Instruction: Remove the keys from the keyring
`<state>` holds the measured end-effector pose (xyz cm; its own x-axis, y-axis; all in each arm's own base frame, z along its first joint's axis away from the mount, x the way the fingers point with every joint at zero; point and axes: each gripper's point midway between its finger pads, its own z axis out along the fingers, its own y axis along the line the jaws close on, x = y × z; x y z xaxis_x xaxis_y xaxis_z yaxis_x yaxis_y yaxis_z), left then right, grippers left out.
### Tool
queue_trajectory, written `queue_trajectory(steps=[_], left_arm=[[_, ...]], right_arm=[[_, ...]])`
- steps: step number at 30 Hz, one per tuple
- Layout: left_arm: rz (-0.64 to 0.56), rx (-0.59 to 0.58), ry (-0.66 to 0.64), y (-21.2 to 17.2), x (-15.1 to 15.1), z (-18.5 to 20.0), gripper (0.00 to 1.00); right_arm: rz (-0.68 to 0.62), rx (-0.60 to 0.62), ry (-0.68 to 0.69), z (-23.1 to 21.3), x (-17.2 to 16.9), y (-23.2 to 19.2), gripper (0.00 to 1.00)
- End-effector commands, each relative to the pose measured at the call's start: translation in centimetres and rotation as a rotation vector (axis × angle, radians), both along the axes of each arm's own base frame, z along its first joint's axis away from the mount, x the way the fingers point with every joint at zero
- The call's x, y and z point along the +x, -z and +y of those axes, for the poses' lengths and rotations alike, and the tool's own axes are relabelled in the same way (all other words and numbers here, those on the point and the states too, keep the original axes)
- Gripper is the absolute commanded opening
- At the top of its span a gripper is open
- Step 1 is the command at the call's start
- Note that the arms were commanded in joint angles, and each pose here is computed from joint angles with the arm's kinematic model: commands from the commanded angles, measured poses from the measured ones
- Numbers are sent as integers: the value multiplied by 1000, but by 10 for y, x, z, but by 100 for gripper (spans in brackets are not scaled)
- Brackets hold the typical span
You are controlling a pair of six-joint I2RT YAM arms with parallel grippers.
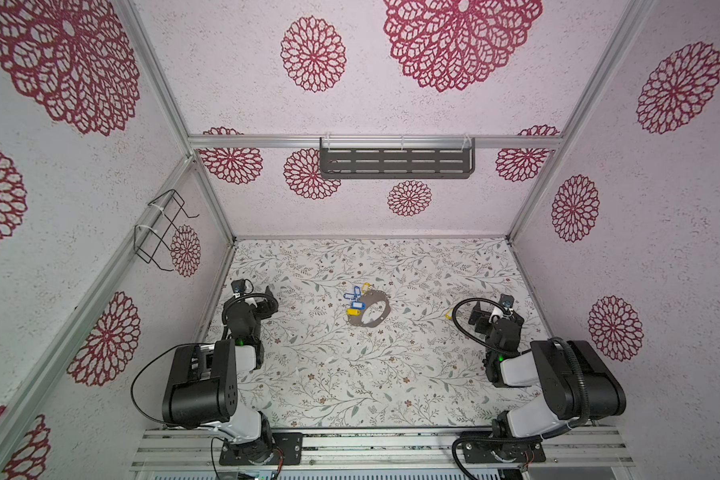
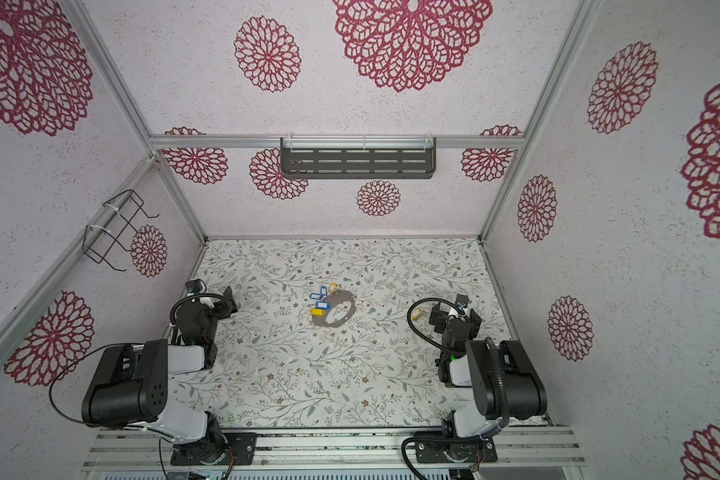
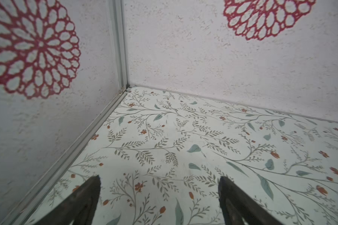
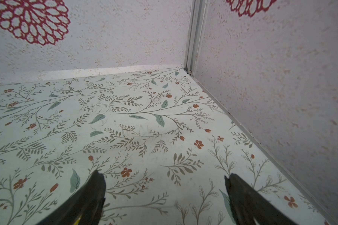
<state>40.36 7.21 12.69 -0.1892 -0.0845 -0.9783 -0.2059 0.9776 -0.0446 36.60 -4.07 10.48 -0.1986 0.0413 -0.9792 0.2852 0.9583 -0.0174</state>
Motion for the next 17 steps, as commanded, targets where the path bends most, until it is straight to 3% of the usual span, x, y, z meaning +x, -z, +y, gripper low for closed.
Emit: queue_trajectory(steps=[1,17], left_arm=[[16,25,94,4,-1,-19,97],[21,20,95,4,0,-18,97]], right_arm=[[-30,-12,-13,3,6,-11,99],[-28,-16,-15,4,6,-11,99]])
